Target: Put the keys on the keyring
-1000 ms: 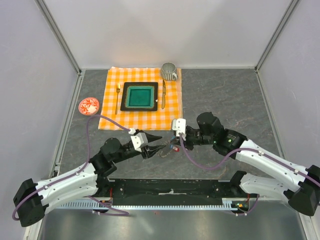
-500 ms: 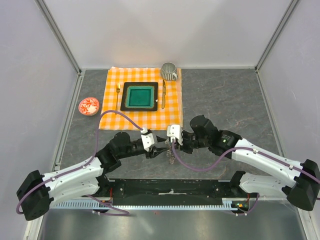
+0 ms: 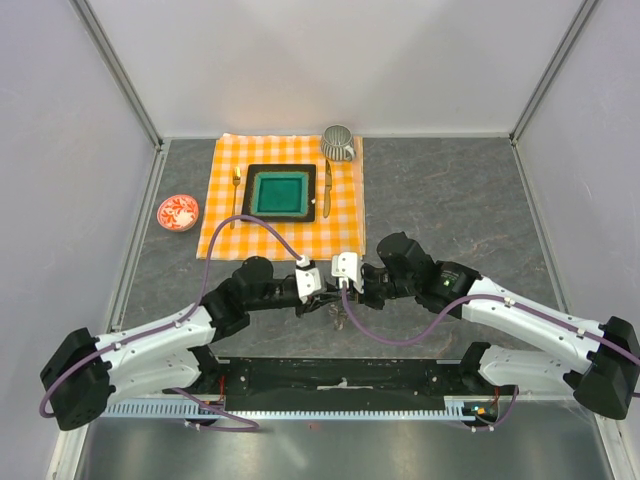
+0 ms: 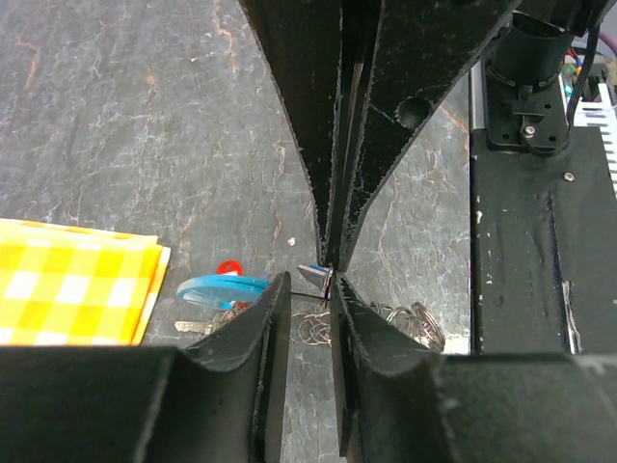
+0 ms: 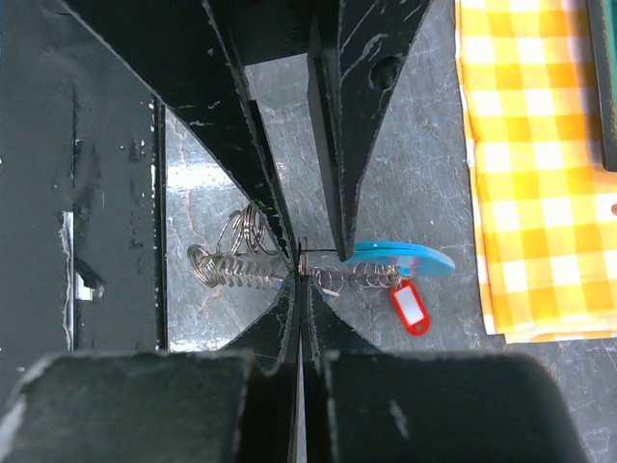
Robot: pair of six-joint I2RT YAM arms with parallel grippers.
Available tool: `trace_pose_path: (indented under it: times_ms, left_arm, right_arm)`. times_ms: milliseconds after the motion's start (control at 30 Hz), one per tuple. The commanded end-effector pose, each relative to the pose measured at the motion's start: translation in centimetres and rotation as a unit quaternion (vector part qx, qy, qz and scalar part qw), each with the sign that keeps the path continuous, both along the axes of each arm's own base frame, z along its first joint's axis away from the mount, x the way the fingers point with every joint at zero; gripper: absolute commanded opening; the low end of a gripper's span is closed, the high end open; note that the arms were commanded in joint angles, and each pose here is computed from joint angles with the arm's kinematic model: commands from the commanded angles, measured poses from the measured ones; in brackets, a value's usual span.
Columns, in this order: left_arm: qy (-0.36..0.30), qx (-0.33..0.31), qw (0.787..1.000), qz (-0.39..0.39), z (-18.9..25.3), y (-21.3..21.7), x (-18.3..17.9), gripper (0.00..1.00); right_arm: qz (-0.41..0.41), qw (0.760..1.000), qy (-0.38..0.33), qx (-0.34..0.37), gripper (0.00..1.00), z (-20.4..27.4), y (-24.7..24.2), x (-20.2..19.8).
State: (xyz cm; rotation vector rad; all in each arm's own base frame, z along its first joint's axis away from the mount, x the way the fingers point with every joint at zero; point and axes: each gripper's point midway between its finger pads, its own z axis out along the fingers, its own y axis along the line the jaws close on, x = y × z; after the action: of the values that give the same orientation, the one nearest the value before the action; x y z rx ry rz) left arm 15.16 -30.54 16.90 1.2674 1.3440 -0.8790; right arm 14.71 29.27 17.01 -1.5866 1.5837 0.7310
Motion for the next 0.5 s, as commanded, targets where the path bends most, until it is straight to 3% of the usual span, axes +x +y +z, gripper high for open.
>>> trace_pose_path:
  times_ms: [0,300,467]
  left_arm:
    - [-0.016,0.009,0.999,-0.027,0.9,-0.7,0.0,0.27]
    - [-0.005,0.015,0.999,-0.046,1.2,-1.2,-0.5,0.22]
    - [0.006,0.022,0.998,-0.061,0.6,-1.3,-1.0,0.02]
  right_arm:
    - [0.008,0.999,-0.027,0.028,0.00,2.3,1.1,0.5]
    - [0.013,0.999,-0.023,0.024,0.00,2.0,1.3,0.3]
    - [0.015,0.999,-0.023,0.029,0.00,2.2,1.5,0.2]
